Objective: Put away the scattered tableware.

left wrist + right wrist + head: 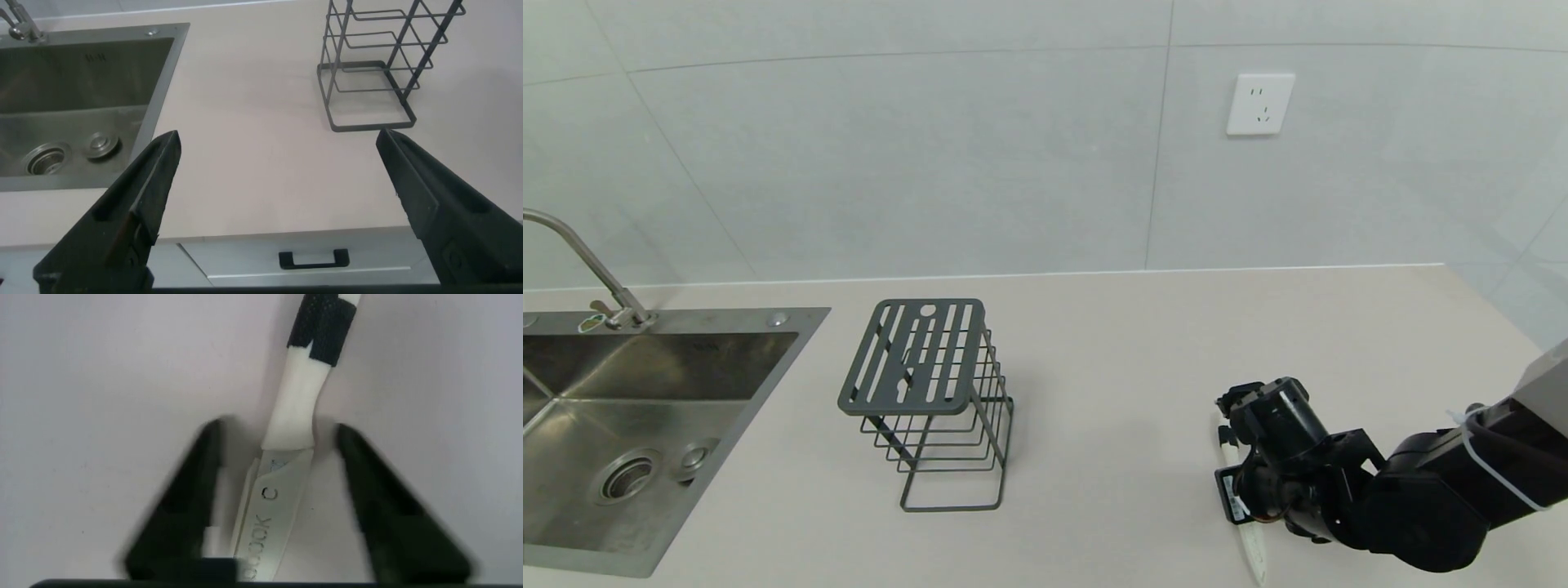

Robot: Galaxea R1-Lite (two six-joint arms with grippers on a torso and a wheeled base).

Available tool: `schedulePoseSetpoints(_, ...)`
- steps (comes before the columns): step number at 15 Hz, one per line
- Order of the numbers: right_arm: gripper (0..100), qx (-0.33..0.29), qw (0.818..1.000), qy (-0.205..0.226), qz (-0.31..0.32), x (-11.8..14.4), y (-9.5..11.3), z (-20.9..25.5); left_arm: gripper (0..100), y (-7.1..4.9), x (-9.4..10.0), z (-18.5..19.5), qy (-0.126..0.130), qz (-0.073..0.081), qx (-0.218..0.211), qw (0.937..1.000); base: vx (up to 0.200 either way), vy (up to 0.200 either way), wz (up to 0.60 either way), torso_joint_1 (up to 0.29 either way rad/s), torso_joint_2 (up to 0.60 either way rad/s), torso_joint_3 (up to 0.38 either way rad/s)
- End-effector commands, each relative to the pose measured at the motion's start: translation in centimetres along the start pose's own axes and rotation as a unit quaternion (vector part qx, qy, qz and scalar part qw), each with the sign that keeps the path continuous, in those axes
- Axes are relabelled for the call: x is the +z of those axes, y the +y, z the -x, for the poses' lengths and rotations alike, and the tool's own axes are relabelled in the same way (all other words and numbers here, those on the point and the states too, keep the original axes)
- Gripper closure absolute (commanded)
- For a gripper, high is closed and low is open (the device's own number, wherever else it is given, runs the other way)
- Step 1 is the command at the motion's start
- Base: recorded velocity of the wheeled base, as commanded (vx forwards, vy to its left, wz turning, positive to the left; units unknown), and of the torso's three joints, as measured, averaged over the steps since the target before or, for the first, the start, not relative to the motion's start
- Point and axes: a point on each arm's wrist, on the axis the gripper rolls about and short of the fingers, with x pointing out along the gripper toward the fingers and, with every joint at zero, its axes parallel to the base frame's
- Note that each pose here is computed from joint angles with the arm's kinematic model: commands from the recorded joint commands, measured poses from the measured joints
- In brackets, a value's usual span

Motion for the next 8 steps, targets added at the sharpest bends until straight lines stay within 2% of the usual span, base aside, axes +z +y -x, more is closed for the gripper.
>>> schedulePoseSetpoints(1, 100, -0.002, 1.0, 0.014, 0.001, -0.7, -0.2, 0.0, 0, 0.0, 0.0, 0.0, 0.0, -0.001, 0.0, 1.0, 0.0, 0.0, 0.0, 0.0, 0.0, 0.0)
schedulePoseSetpoints(3, 100, 0.003, 1.0, -0.001, -0.002, 0.0, -0.1, 0.3, 0, 0.0, 0.0, 0.0, 0.0, -0.001, 0.0, 1.0, 0.0, 0.0, 0.0, 0.0, 0.0, 0.0)
schedulePoseSetpoints(5, 100, 0.021, 0.998, -0.055, -0.016, 2.6, 0.1, 2.0, 0, 0.0, 0.0, 0.0, 0.0, 0.001, 0.0, 1.0, 0.0, 0.0, 0.0, 0.0, 0.0, 0.0)
schedulePoseSetpoints(8, 100, 0.057, 0.988, -0.141, -0.015, 4.8, -0.2, 5.0, 0, 0.0, 0.0, 0.0, -0.001, 0.001, 0.001, 1.0, 0.0, 0.0, 0.0, 0.0, 0.0, 0.0)
